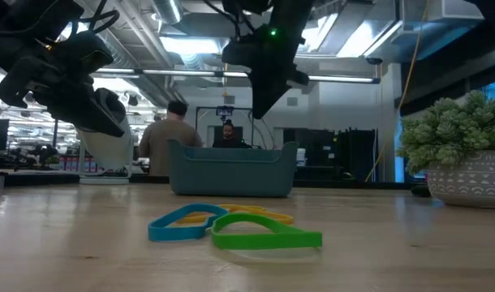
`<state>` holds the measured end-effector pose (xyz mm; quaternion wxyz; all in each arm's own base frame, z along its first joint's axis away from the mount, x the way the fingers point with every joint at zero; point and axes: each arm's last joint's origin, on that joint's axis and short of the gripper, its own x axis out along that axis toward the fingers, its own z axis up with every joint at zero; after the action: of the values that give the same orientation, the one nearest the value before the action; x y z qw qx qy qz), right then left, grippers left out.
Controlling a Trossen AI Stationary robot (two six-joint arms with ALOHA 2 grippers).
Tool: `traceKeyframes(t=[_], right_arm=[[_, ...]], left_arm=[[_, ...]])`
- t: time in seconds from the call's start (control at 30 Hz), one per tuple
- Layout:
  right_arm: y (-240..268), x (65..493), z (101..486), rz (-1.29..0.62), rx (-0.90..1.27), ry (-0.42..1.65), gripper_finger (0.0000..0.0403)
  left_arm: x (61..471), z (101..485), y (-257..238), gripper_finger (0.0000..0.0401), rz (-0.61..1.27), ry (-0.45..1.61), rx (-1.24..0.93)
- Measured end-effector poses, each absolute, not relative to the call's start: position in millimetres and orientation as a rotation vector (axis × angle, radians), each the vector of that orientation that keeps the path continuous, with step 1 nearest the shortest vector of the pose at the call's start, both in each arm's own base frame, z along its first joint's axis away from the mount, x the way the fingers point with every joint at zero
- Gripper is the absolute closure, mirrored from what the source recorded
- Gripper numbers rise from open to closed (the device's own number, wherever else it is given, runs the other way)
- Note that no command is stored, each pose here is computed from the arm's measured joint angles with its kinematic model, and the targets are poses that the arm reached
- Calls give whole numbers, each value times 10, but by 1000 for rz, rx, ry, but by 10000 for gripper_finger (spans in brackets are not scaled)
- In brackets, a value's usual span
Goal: Pick and place rubber bands into bin
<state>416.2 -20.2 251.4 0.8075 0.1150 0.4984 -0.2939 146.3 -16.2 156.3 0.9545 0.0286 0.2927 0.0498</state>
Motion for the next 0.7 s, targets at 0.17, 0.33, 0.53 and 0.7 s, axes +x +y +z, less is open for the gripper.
traceKeyframes(t=[0.17,0.33,0.53,0.7], right_arm=[[-374,4200,2421,-613,318,1089,398],[-393,4216,2265,-646,342,1139,379],[-380,4242,2129,-629,390,1192,330],[-378,4241,2127,-633,402,1193,282]], left_arm=[[1460,1559,-161,400,101,601,60],[1459,1557,-161,397,102,603,59],[1452,1547,-162,400,95,616,58],[1451,1545,-162,397,97,617,52]])
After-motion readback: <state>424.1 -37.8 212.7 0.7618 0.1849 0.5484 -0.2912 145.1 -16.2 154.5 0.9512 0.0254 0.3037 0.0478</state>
